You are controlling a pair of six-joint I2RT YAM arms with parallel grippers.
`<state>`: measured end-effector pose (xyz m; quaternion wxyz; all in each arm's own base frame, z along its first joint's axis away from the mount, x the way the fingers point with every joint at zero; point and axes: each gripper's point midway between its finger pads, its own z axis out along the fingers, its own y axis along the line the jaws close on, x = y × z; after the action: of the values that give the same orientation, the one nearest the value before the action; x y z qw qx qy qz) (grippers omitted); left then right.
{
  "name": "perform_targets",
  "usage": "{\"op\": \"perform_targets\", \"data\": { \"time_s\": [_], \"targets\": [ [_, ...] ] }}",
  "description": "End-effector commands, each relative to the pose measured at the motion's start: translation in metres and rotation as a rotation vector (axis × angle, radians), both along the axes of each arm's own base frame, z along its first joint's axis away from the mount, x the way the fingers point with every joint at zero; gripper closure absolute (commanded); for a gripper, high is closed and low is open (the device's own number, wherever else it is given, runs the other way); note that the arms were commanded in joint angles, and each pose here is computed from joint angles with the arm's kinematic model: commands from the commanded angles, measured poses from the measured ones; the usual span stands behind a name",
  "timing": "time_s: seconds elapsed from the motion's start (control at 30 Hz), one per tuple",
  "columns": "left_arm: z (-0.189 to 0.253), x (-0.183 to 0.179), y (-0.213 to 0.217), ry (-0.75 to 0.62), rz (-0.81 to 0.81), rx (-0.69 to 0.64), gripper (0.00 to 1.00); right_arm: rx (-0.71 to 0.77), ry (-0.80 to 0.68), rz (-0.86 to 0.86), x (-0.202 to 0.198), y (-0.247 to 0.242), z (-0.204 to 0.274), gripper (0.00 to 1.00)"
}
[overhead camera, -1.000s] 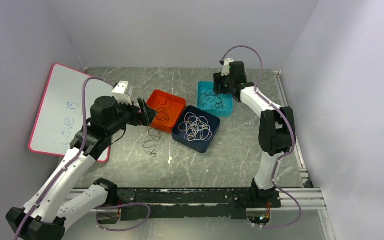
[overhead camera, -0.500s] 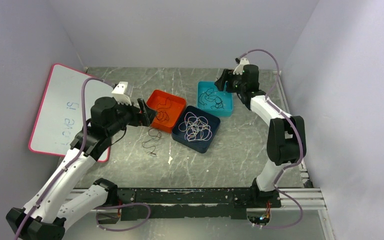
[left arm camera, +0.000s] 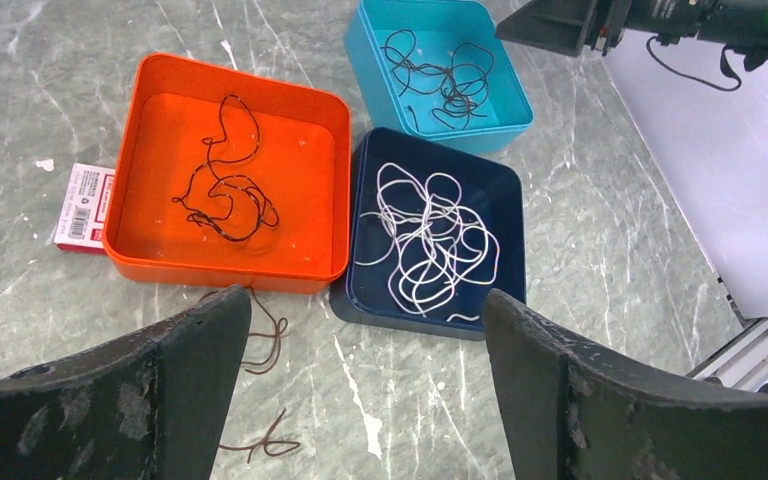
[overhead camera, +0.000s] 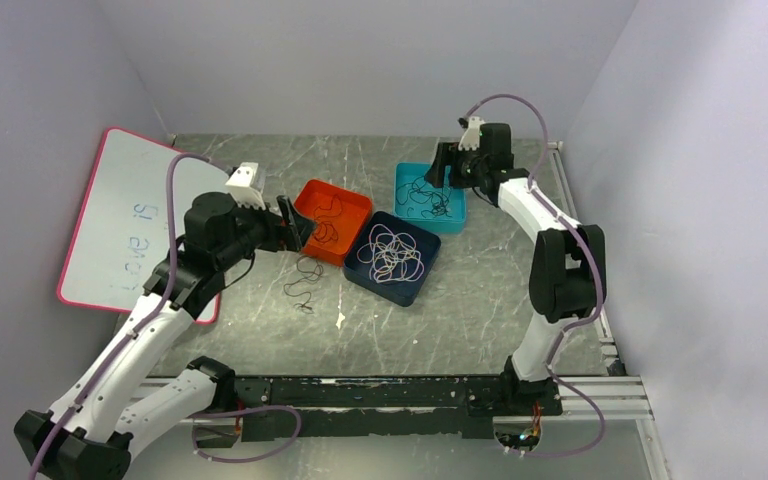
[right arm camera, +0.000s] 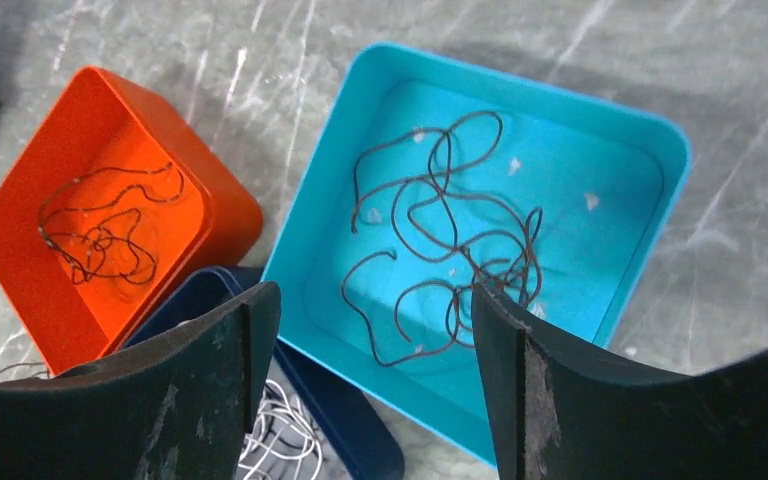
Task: Untangle the cables
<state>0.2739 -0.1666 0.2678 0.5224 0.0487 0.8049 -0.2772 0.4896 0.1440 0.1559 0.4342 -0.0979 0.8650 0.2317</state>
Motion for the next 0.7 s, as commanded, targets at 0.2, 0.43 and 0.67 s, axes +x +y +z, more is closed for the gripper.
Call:
{"op": "perform_targets", "data": {
  "time_s": [0.2, 0.43, 0.67],
  "targets": [
    [0.003, 0.004, 0.001, -0.015, 0.016, -0.015, 0.09, -0.039, -0.128, -0.238, -0.007, -0.035, 0.034, 0.27],
    [-0.022, 0.006, 0.007, 0.052, 0.087, -0.031, 0.09, 0.022, -0.122, -0.276, -0.032, -0.030, 0.045, 0.31],
    [-0.063, 0.004, 0.015, 0.178, 0.171, -0.037, 0.20, -0.053, -0.141, -0.153, -0.072, 0.040, 0.055, 0.32]
  ]
}}
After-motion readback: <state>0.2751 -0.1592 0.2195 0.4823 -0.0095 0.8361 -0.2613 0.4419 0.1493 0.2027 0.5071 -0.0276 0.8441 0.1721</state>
